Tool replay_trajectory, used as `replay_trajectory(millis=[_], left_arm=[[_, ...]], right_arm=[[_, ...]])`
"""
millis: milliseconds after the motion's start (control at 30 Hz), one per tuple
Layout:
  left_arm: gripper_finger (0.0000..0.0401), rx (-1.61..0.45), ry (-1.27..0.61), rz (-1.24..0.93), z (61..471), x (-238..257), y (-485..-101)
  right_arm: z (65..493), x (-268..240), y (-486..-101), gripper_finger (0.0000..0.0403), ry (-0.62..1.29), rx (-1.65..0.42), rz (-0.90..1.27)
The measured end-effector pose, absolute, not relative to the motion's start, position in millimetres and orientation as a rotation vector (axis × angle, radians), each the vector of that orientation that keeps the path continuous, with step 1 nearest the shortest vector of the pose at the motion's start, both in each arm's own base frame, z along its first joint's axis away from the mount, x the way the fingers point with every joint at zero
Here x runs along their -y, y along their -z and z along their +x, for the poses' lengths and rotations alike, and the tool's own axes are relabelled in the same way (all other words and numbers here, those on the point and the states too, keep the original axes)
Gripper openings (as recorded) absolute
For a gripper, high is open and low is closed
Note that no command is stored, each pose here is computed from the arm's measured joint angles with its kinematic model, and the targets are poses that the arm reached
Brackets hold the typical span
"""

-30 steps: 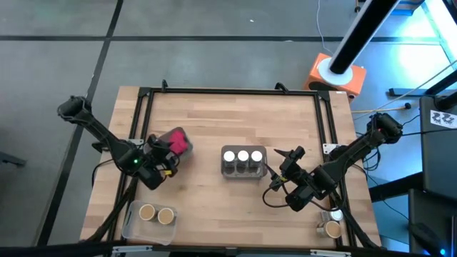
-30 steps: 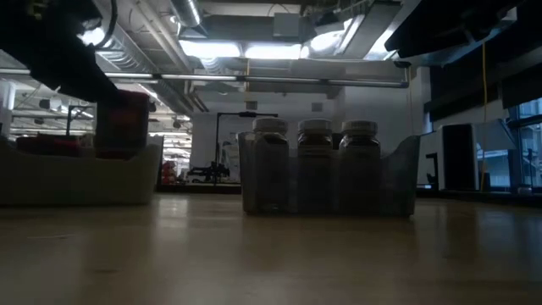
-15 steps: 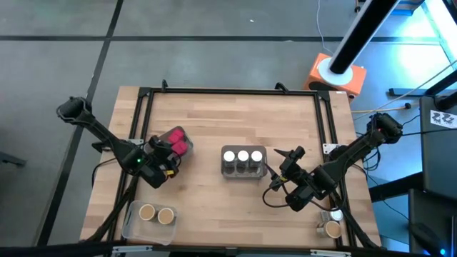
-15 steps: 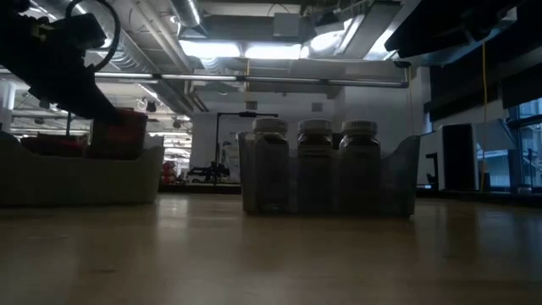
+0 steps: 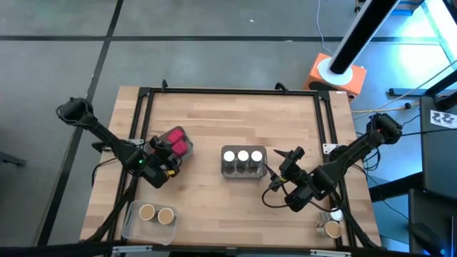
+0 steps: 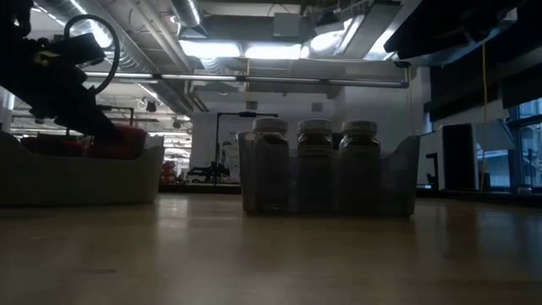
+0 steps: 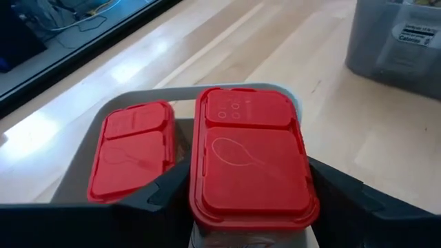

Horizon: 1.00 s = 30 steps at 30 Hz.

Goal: Sort spices by type
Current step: Put the red seasoning can into the gray bin, then put the white seasoning bottle into the black bin

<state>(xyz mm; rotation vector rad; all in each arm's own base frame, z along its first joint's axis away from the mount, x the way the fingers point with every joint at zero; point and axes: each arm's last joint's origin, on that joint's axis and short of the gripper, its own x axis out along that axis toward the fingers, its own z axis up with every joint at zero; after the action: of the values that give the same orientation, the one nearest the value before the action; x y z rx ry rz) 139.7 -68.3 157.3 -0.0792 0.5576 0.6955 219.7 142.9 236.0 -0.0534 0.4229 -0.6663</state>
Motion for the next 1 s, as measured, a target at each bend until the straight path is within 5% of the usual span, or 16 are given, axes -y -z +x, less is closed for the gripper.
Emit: replay_trajectory(millis=[367,633,1000], left_arm=[[0.0296,-0.553,-0.678,-0.097,142.1,70.4,-165.2],[0.0301,-0.542,-0.525,-0.081,153.5,84.8,-206.5],[0.0301,-0.524,-0.401,-0.104,143.4,106.0,-210.0]], right_arm=[[226.1,-148.1,-224.9,0.0310,0.669,-0.435,-0.072],[226.8,-149.1,-223.1,0.0310,0.647,-0.467,-0.082],[232.5,-156.9,-244.5,0.0310,0.558,-0.539,-0.007]])
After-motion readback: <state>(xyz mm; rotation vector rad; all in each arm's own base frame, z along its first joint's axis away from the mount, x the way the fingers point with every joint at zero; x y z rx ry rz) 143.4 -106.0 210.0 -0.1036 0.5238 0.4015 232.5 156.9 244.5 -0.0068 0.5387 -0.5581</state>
